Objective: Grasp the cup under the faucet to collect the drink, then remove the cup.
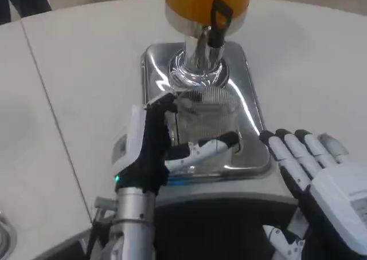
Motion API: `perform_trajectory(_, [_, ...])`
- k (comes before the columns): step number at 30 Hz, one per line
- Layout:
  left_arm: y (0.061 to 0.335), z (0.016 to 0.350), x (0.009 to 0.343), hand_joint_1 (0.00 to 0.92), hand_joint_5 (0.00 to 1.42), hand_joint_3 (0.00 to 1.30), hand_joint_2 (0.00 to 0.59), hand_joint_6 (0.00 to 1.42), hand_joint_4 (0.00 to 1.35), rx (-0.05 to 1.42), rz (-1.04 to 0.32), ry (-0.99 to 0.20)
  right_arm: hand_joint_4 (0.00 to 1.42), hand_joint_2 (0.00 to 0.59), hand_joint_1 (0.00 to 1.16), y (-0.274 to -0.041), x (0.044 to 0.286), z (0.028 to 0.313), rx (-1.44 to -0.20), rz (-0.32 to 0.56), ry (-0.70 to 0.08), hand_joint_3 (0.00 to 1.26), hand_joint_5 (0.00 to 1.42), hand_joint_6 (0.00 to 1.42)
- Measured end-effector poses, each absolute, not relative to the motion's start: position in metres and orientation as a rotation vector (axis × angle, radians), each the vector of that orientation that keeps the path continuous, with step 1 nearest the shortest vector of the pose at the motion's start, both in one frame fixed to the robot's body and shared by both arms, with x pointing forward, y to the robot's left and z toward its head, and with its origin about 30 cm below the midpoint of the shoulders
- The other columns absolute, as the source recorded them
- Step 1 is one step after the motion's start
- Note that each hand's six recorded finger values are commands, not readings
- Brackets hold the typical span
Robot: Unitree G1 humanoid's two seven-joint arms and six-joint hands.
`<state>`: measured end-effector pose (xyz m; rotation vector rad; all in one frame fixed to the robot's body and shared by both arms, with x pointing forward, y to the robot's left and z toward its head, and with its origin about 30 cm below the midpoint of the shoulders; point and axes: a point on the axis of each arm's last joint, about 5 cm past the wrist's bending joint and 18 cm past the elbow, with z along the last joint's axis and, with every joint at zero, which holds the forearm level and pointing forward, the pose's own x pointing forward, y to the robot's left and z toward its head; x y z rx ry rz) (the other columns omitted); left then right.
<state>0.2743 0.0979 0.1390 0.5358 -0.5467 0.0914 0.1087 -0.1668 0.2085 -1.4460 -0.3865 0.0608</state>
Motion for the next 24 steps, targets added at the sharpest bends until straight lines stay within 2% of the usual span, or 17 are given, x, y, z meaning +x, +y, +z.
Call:
perform_trajectory(7, [0.084,0.142,0.297,0.686,1.42,1.16,0.057,1.42,1.17,0.522,0.125,-0.54,0.0,0.542,0.29,-0.164,0.119,0.214,-1.446,0.043,-0.412,0.0,0.0,0.0])
perform_trajectory(13, [0.074,0.141,0.306,0.684,1.41,1.15,0.064,1.42,1.14,0.517,0.167,-0.533,0.0,0.542,0.29,-0.161,0.123,0.214,-1.449,0.037,-0.403,0.0,0.0,0.0])
perform_trajectory(17, [0.068,0.136,0.31,0.675,1.38,1.09,0.08,1.42,1.11,0.539,0.186,-0.523,0.0,0.542,0.29,-0.16,0.124,0.214,-1.448,0.033,-0.397,0.0,0.0,0.0])
perform_trajectory(20, [0.067,0.137,0.314,0.647,1.33,0.99,0.092,1.42,1.12,0.553,0.197,-0.526,0.0,0.542,0.29,-0.16,0.124,0.214,-1.448,0.031,-0.391,0.0,0.0,0.0])
perform_trajectory(22, [0.066,0.138,0.316,0.621,1.24,0.85,0.1,1.4,1.02,0.564,0.198,-0.53,0.0,0.542,0.29,-0.16,0.124,0.213,-1.448,0.033,-0.391,0.0,0.0,0.0])
perform_trajectory(24, [0.066,0.138,0.318,0.611,1.05,0.64,0.101,1.22,0.73,0.583,0.193,-0.538,0.0,0.541,0.29,-0.159,0.124,0.213,-1.445,0.038,-0.387,0.0,0.0,0.0])
